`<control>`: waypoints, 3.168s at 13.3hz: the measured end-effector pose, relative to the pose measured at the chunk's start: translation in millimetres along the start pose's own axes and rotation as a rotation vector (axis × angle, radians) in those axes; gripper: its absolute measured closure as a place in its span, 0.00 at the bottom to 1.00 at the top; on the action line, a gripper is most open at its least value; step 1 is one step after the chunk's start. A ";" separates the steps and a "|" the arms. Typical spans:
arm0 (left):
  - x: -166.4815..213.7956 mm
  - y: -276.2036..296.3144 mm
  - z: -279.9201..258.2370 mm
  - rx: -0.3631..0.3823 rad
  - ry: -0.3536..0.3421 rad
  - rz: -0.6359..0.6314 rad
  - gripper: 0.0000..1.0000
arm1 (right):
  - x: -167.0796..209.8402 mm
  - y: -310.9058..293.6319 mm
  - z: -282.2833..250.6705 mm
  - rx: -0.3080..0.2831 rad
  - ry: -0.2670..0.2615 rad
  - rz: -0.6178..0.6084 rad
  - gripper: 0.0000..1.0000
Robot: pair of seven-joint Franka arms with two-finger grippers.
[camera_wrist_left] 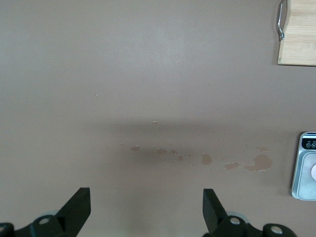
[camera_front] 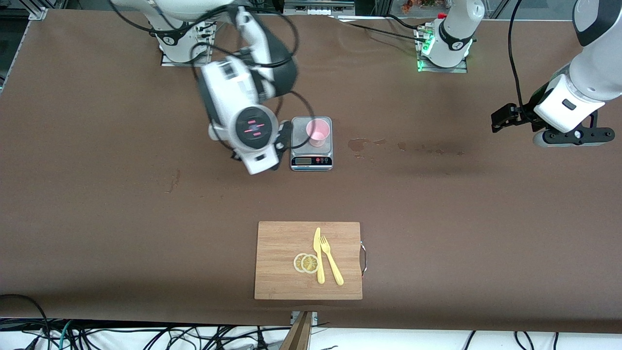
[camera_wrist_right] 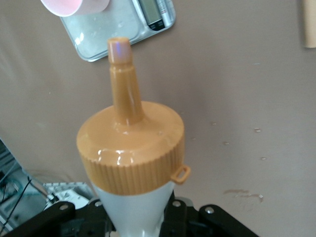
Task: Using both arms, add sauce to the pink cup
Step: 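Carry the sauce bottle back to its spot with the right gripper, then lower the sauce bottle upright onto the table with the right gripper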
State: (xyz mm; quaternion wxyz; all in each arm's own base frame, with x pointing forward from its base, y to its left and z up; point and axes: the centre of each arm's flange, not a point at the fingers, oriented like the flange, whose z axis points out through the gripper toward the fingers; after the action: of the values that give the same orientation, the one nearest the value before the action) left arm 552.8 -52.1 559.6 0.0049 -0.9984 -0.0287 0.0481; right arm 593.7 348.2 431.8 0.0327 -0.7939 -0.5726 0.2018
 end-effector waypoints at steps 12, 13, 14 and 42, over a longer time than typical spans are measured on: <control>0.1 -0.1 0.2 0.000 0.000 0.000 0.00 | -292.2 108.5 24.0 0.028 0.591 -0.259 0.67; 0.1 0.0 0.2 0.000 0.000 0.000 0.00 | -310.8 114.2 37.2 0.021 0.638 -0.287 0.67; 0.1 0.0 0.2 0.000 0.000 0.000 0.00 | -328.4 121.0 53.2 0.013 0.683 -0.311 0.67; 2.3 2.0 5.6 0.002 -0.012 0.003 0.00 | -373.7 170.1 369.7 -0.079 1.341 -0.407 0.07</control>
State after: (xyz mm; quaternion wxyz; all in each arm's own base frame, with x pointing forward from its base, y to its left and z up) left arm 554.7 -53.9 553.8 0.0054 -0.9981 -0.0270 0.0543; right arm 515.5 -121.0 150.6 0.3868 -0.6249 -0.5730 -0.3626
